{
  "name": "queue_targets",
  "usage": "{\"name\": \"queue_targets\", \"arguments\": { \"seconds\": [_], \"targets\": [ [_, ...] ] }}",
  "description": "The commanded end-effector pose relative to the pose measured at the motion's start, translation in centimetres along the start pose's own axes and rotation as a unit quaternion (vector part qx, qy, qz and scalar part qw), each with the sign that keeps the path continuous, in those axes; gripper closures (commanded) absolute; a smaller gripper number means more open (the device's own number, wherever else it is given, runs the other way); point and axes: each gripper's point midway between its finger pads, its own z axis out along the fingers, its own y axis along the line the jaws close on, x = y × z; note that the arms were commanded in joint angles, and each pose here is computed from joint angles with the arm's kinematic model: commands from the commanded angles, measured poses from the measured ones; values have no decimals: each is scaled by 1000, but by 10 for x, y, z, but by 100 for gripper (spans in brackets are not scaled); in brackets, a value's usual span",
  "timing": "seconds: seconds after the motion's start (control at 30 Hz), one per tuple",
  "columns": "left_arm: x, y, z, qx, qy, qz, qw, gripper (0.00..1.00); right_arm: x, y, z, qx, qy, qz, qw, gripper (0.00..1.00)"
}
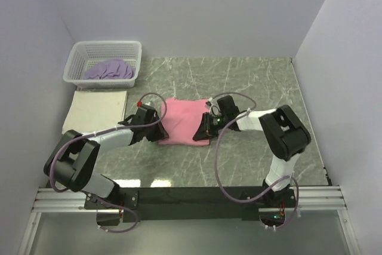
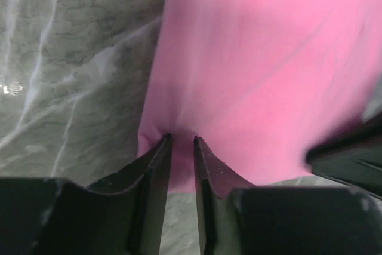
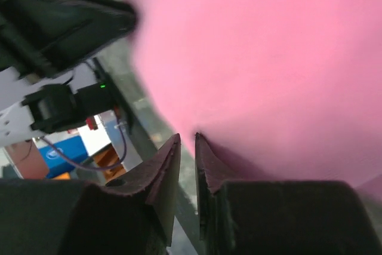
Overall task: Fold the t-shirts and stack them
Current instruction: Fold the tshirt
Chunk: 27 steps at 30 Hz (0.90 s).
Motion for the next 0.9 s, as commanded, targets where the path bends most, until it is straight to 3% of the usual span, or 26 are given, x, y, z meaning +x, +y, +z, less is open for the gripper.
{"name": "queue_targets", "arguments": {
  "seconds": [0.0, 0.2, 0.37, 0.57, 0.6, 0.8, 0.87],
  "targets": [
    [4, -5, 10, 20, 0, -32, 999, 71, 7, -39, 13, 36, 20, 33, 999, 78],
    [37, 25, 20, -12, 34, -81, 996, 80, 11, -92, -1, 63, -5, 123, 990, 86],
    [50, -6, 3, 23, 30, -58, 998, 77, -9, -88, -31, 76, -40, 82, 993, 86],
    [36, -33, -28, 28, -14, -39, 999, 51, -39, -55, -66, 111, -108, -7, 988, 80],
    [32, -33, -32, 28, -25, -40, 999, 43, -43, -50, -74, 124, -119, -22, 985, 76],
    [6, -23, -57, 1, -94, -36, 995, 17, -71, -62, -100, 217, -160, -72, 960, 57],
    [5, -18, -56, -8, -101, -36, 994, 16, -75, -67, -96, 226, -152, -73, 959, 52]
  ]
}}
